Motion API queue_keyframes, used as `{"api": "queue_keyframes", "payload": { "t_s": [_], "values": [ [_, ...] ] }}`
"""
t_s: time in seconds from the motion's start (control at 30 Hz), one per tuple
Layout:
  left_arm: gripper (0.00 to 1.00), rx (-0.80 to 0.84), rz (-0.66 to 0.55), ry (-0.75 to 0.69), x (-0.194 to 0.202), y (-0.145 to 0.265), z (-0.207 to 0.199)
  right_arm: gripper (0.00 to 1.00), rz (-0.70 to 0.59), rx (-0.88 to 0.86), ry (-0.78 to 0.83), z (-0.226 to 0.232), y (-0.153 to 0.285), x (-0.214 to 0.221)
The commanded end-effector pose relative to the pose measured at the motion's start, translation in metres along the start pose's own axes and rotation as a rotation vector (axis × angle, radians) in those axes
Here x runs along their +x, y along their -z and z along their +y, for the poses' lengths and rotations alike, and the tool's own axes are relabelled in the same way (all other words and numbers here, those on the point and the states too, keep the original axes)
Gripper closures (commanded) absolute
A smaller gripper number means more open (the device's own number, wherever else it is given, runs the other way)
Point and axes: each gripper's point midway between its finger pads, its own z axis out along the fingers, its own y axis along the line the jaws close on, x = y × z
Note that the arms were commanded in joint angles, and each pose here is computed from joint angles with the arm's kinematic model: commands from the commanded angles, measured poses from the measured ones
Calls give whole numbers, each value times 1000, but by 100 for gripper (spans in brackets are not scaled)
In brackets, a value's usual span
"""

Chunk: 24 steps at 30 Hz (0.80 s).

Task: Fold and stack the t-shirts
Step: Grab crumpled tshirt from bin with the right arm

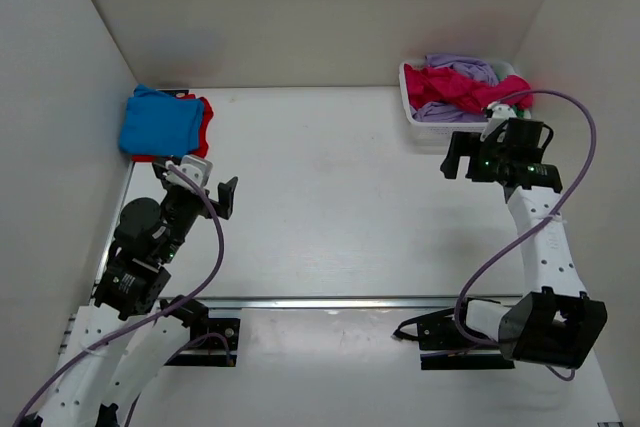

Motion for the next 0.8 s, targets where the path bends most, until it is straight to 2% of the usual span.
{"api": "queue_keyframes", "payload": {
  "t_s": [0.0, 0.07, 0.1, 0.17, 0.23, 0.33, 0.43, 0.53, 0.57, 0.6, 0.63, 0.67, 0.73, 0.77],
  "values": [
    [1, 8, 28, -11, 4, -3, -2, 1, -222, 3, 50, 0, 47, -64],
    [1, 7, 17, -2, 2, -4, -2, 0, -319, -57, 121, 10, 65, -75],
    [2, -2, 16, -3, 3, -4, -1, 1, -328, -75, 136, 12, 62, -68],
    [1, -24, 25, -3, 8, -7, 2, 1, -536, 55, 102, 7, 88, -98],
    [1, -85, 45, 7, 18, -13, 11, 1, -592, 56, 166, 15, 90, -119],
    [1, -203, 96, -42, 18, -23, 34, 1, -550, 69, 142, 12, 68, -144],
    [1, -249, 141, -77, 12, -39, 46, 1, -459, 74, 82, -8, 33, -172],
    [2, -227, 67, 1, -4, -44, 47, 24, -398, 125, 41, -23, 0, -188],
    [1, -196, 58, 13, -2, -45, 40, 52, -369, 143, 33, -31, -14, -193],
    [3, -144, 47, 26, -2, -47, 30, 74, -332, 144, 20, -37, -30, -195],
    [11, -129, 60, 44, 5, -50, 26, 99, -333, 146, 25, -39, -29, -202],
    [27, -110, 66, 56, 9, -51, 21, 100, -300, 163, 9, -51, -45, -197],
    [41, -87, 95, 73, 25, -54, 16, 99, -290, 163, -77, -71, -69, -190],
    [46, -85, 102, 91, 30, -54, 15, 80, -321, 162, -81, -75, -74, -194]
  ]
}}
